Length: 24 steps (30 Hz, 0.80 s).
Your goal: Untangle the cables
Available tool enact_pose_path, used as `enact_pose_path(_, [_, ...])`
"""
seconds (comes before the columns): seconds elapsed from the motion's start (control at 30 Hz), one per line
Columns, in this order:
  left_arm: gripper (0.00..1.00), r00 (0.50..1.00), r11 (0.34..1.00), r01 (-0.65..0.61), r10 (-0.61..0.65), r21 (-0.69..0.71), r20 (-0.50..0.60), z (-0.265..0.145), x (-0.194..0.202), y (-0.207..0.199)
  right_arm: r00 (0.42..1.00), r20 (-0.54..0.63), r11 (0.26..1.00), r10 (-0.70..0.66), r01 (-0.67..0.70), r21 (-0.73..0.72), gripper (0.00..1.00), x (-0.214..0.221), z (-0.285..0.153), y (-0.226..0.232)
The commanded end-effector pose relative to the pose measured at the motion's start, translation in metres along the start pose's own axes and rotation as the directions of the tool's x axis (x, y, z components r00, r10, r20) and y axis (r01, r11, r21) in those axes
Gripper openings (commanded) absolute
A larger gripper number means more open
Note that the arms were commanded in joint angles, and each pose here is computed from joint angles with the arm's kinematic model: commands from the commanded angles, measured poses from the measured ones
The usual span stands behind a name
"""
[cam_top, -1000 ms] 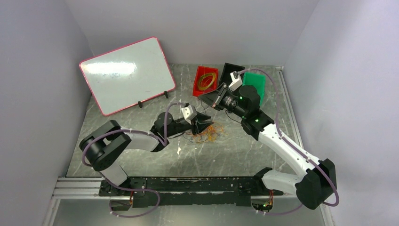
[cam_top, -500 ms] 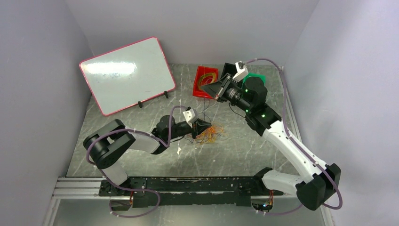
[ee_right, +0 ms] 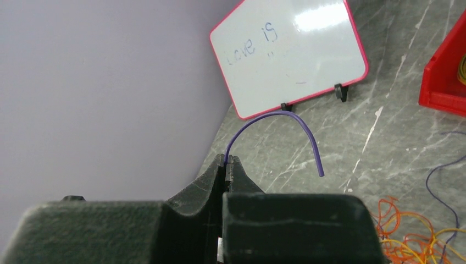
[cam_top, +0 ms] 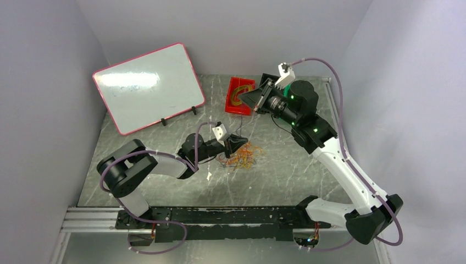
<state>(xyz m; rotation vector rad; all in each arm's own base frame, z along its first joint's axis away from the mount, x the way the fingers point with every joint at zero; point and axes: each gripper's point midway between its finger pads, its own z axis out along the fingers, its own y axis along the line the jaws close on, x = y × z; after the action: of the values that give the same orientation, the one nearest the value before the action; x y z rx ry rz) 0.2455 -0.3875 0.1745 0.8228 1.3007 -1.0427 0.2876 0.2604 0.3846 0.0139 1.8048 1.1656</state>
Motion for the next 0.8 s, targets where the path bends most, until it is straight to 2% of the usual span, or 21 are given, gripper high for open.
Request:
enact_pose_path(0.0, [0.1, 0.989, 1.0, 0.026, -0.028, -0.018, -0.148, -0.012, 0.046, -0.001, 0.981, 0.186, 0.987, -0.048, 0.075, -0.14, 0.0, -0.059, -0.015, 0.058])
enact_pose_path(0.27, [0.21, 0.986, 0.999, -0.005, -0.001, -0.032, -0.166, -0.013, 0.047, 0.0, 0.979, 0.198, 0.983, -0.05, 0.083, -0.163, 0.0, -0.068, -0.015, 0.068])
enact_pose_path(0.53, [0.23, 0.982, 0.999, -0.004, -0.004, -0.039, -0.19, -0.013, 0.056, 0.002, 0.969, 0.236, 0.981, -0.074, 0.113, -0.157, 0.0, -0.082, -0.023, 0.079])
enact_pose_path(0.63, [0.33, 0.98, 0.998, 0.002, -0.015, -0.062, -0.197, -0.014, 0.06, 0.005, 0.957, 0.271, 0.979, -0.1, 0.144, -0.145, 0.0, -0.095, -0.031, 0.086])
enact_pose_path(0.77, [0.39, 0.98, 0.997, -0.001, -0.015, -0.081, -0.2, -0.017, 0.063, 0.007, 0.945, 0.306, 0.977, -0.119, 0.166, -0.135, 0.0, -0.107, -0.041, 0.094])
